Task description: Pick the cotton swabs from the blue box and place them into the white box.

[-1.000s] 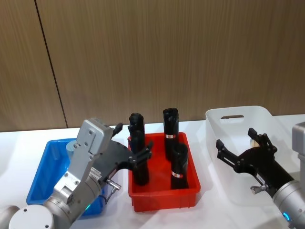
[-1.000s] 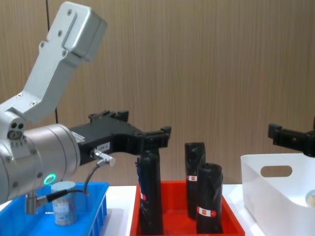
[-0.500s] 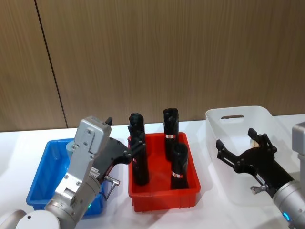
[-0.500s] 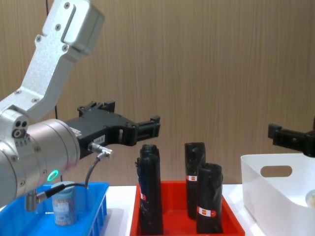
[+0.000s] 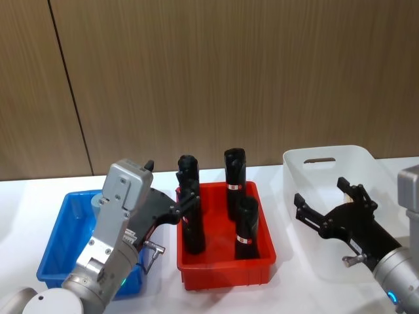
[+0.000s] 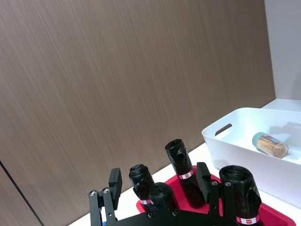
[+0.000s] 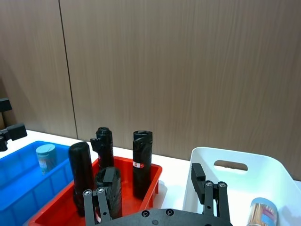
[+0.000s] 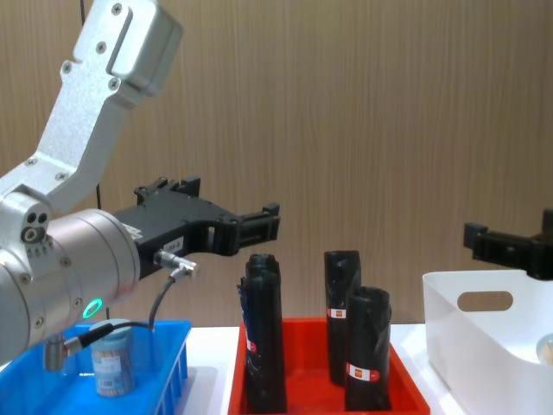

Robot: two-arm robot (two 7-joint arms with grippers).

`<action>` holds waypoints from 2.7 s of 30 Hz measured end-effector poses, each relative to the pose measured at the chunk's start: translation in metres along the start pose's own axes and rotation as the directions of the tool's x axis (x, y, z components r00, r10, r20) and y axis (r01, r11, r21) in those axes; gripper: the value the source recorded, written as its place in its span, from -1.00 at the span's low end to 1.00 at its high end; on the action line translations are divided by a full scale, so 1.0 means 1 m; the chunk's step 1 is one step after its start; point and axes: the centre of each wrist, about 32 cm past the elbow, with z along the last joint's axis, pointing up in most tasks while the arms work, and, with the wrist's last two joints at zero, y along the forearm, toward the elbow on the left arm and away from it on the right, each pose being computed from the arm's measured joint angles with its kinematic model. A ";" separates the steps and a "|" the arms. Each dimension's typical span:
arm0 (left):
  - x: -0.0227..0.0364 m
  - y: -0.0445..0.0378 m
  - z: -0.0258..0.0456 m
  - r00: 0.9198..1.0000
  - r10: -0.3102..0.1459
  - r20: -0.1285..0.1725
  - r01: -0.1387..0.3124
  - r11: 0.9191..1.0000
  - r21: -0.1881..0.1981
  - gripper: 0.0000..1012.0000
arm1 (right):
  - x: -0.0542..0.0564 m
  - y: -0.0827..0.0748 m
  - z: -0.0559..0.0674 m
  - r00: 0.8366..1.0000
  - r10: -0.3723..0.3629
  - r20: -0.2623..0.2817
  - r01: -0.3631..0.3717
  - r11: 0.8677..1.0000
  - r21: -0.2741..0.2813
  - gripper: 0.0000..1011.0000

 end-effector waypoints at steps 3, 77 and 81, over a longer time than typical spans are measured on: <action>0.0001 0.0000 0.0000 1.000 0.000 0.000 0.000 1.000 0.000 0.98 | 0.001 0.001 0.001 1.000 0.008 -0.003 -0.008 1.000 -0.011 0.98; 0.0004 -0.0002 -0.0001 1.000 0.001 0.000 -0.001 1.000 0.001 0.98 | 0.017 0.116 -0.017 0.933 0.322 -0.159 -0.355 0.894 -0.273 0.98; 0.0005 -0.0002 -0.0001 1.000 0.001 0.000 -0.001 1.000 0.001 0.98 | 0.014 0.119 -0.018 0.932 0.327 -0.158 -0.360 0.892 -0.275 0.98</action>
